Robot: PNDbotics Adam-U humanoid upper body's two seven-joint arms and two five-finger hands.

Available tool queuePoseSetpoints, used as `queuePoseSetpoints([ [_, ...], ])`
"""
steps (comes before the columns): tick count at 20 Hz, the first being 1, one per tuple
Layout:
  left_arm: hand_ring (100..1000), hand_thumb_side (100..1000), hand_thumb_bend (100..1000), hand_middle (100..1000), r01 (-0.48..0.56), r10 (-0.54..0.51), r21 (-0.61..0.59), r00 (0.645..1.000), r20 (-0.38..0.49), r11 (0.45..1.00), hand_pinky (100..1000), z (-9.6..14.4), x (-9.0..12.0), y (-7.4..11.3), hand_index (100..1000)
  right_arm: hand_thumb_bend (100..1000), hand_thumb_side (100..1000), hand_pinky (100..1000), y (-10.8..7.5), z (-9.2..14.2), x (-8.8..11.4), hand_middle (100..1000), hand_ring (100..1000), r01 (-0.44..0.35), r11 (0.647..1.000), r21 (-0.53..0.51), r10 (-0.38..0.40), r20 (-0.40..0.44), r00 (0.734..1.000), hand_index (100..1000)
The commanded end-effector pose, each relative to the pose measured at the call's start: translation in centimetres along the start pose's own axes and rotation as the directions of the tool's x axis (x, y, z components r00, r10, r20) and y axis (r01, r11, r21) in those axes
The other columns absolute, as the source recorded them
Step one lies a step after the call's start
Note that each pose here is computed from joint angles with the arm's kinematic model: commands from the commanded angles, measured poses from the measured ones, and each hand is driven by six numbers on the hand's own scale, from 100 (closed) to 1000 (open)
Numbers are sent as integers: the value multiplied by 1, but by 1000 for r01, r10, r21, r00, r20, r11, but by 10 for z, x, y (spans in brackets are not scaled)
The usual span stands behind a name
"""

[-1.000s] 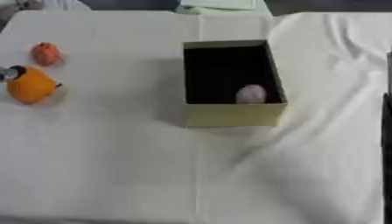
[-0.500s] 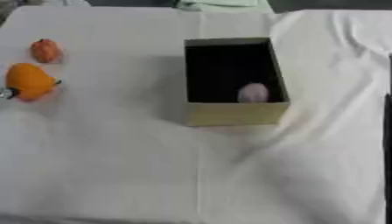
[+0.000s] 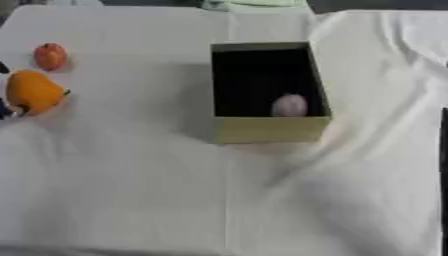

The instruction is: Pick up objects on the table and place them in the box.

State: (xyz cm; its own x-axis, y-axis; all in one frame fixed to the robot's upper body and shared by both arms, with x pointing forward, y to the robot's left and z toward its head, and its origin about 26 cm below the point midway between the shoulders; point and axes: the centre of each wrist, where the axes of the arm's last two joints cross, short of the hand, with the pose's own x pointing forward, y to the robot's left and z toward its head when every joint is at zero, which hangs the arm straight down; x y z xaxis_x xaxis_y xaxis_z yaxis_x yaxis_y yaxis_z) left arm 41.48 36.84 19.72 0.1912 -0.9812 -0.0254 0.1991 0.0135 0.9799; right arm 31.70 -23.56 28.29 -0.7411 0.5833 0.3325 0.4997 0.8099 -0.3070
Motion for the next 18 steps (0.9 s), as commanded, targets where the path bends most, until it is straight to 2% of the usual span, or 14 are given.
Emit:
queuePoseSetpoints([
  [1, 641, 199, 397, 691, -4, 3, 56, 1000, 14, 998, 483, -1, 0, 11, 809, 100, 753, 842, -4, -5, 6, 733, 814, 2, 1000, -13, -1, 31, 1000, 807],
  [3, 569, 140, 365, 619, -16, 14, 71, 999, 29, 997, 389, -2, 2, 10, 760, 100, 753, 843, -4, -5, 6, 733, 814, 3, 1000, -12, -2, 30, 1000, 807],
  [4, 512, 100, 329, 563, -21, 18, 83, 999, 35, 996, 310, -2, 3, 11, 714, 100, 754, 843, -4, -5, 6, 732, 814, 3, 1000, -12, -2, 29, 1000, 807],
  [8, 381, 100, 288, 435, -47, 39, 146, 998, 54, 988, 168, 3, 6, 17, 586, 100, 755, 842, -4, -4, 5, 731, 814, 1, 1000, -11, -1, 23, 1000, 807],
  [14, 301, 100, 336, 346, -40, 15, 241, 994, 104, 970, 100, 21, 16, 37, 497, 100, 754, 843, -4, -4, 5, 730, 814, 0, 1000, -9, 0, 22, 1000, 808],
  [18, 305, 100, 358, 352, -16, -35, 296, 986, 165, 955, 100, 38, 29, 55, 500, 100, 754, 843, -4, -4, 5, 729, 814, 0, 1000, -8, 0, 22, 1000, 807],
])
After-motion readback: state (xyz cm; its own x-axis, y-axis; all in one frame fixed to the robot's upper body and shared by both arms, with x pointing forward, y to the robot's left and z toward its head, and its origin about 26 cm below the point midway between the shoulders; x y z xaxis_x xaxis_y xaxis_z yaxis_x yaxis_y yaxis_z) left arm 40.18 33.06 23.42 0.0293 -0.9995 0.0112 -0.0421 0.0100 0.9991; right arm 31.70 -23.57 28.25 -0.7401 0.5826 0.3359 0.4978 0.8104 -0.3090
